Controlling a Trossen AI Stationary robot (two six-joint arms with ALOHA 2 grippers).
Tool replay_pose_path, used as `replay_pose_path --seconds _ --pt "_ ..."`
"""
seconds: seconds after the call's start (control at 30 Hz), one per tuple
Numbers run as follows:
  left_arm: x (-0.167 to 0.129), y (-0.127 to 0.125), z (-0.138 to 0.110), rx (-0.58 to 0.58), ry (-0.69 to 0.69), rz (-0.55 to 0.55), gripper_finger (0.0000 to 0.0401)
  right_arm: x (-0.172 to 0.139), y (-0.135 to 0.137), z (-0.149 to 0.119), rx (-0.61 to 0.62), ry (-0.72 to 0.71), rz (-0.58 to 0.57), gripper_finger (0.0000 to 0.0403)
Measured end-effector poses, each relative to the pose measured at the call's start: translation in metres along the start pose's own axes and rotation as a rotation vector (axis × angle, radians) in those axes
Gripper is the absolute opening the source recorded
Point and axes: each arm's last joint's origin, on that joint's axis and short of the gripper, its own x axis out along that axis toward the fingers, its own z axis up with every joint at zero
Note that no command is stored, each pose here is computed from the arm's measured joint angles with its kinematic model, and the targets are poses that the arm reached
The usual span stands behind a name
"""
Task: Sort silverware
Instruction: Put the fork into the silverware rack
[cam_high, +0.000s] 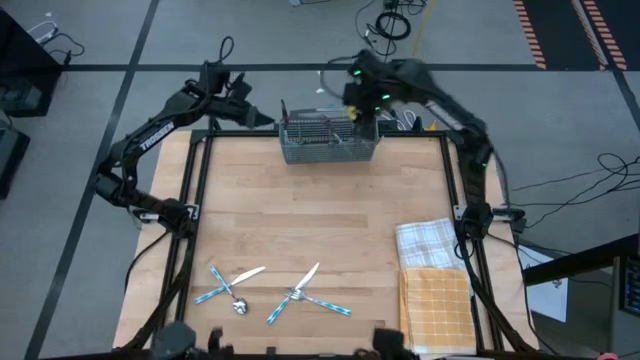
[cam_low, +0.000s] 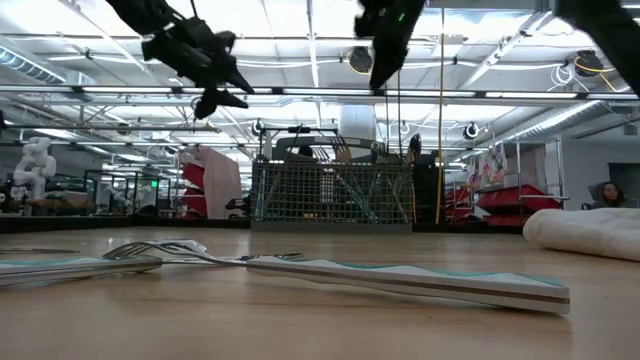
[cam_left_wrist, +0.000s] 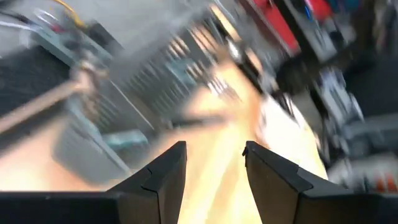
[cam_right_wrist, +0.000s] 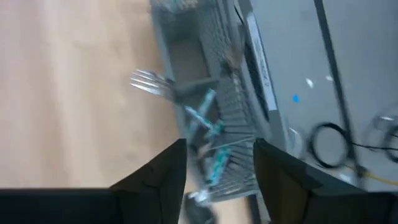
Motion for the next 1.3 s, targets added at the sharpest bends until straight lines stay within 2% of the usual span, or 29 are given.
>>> replay_pose_path --seconds 0.17,0.37,0.53,0.63,0.77,0.93,1.1,1.3 --pt "-0.015 -0.048 -0.039 0.108 0.223 -0.074 0.0169 -0.063 0.020 -0.014 0.031 -0.120 0.061 0.0172" --pt "-0.040 -0.113 -0.088 0.201 0.392 0.041 0.0169 -0.097 0.036 -0.028 0.072 -0.154 0.073 0.0172" --pt "-0.058 -0.152 -0.118 0.244 0.407 0.052 0.0169 -0.097 0.048 -0.029 0.089 -0.108 0.115 0.0171" --pt "-0.062 -0.168 -0.133 0.254 0.448 0.027 0.0169 -0.096 0.058 -0.026 0.068 -0.118 0.191 0.0171" --pt "-0.057 -0.186 -0.153 0.297 0.533 0.036 0.0169 -0.097 0.072 -0.023 0.045 -0.139 0.288 0.0171" --pt "-0.035 -0.204 -0.178 0.343 0.576 0.086 0.0169 -0.110 0.095 -0.023 -0.002 -0.177 0.418 0.0171" --pt "-0.024 -0.225 -0.194 0.359 0.500 0.090 0.0169 -0.111 0.133 -0.022 -0.049 -0.135 0.499 0.0171" --pt "-0.025 -0.243 -0.201 0.295 0.390 0.032 0.0169 -0.087 0.205 -0.031 -0.193 0.052 0.610 0.0171"
